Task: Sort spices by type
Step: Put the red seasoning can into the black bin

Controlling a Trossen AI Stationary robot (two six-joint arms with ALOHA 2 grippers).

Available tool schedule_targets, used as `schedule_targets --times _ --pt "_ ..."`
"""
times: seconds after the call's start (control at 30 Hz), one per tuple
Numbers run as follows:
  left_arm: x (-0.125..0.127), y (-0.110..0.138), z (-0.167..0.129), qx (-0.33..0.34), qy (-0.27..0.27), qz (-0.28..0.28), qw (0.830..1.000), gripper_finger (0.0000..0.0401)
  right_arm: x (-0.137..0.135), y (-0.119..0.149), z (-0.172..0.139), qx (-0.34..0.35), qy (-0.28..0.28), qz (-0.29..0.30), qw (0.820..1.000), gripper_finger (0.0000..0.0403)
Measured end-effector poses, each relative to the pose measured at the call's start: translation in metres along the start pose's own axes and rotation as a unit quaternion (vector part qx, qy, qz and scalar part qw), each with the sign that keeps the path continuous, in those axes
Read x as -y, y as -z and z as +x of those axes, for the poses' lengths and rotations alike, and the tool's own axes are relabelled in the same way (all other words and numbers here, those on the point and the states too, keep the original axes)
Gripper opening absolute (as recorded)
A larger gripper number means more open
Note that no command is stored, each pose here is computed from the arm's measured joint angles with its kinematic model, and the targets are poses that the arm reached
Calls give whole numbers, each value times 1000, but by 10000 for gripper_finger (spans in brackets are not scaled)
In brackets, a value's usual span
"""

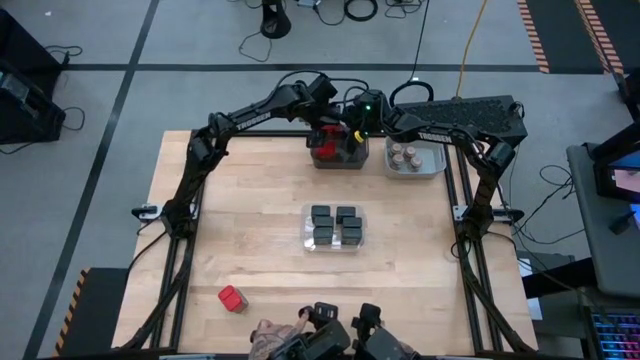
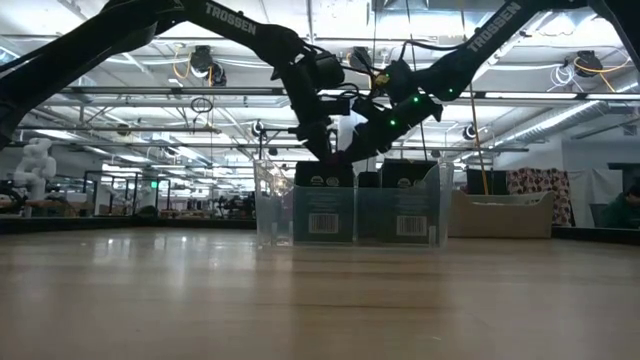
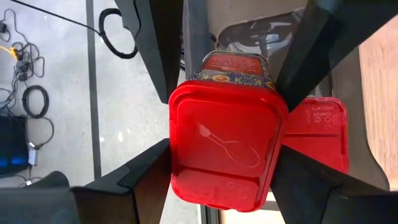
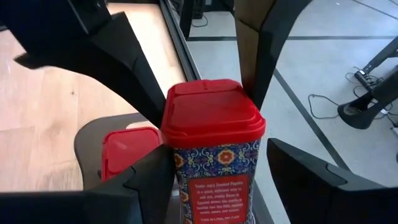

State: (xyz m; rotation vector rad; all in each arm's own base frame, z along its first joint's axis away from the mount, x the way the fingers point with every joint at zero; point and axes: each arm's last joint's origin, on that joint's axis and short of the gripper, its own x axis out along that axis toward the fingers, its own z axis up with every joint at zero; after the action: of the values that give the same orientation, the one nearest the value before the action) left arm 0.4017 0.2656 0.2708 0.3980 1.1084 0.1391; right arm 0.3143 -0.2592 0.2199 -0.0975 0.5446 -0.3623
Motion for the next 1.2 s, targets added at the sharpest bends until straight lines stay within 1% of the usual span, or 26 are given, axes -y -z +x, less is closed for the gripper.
schedule_targets --times 0.17,0.23,0.33,0.43,0.5,0.57,0.7,0.83,1.03,1.2 --pt "-2 -3 0 11 -10 2 1000 245 0 1 0 -3 2 3 1000 235" --pt "-2 -3 0 15 -13 2 1000 245 0 1 0 -3 2 11 1000 228" --pt "-3 -4 0 20 -19 1 1000 245 1 0 0 -2 2 20 1000 205" --pt "-3 -4 0 21 -19 -2 1000 245 1 1 0 -3 0 23 1000 174" --pt "-3 -4 0 22 -18 -18 999 244 0 1 0 -5 -2 25 1000 154" --pt "-4 -4 0 25 -19 -31 999 244 1 2 -1 -9 -3 26 1000 144" --pt "-5 -3 1 27 -16 -38 999 244 3 5 -2 -21 -5 32 999 145" --pt "-8 0 -1 33 -10 -44 998 244 6 7 -3 -28 -3 37 999 158" --pt "-14 3 -12 45 -8 -50 998 245 9 8 -4 -29 -2 39 999 148" --pt "-18 7 -15 49 -6 -64 997 245 9 7 -4 -29 -1 37 999 152"
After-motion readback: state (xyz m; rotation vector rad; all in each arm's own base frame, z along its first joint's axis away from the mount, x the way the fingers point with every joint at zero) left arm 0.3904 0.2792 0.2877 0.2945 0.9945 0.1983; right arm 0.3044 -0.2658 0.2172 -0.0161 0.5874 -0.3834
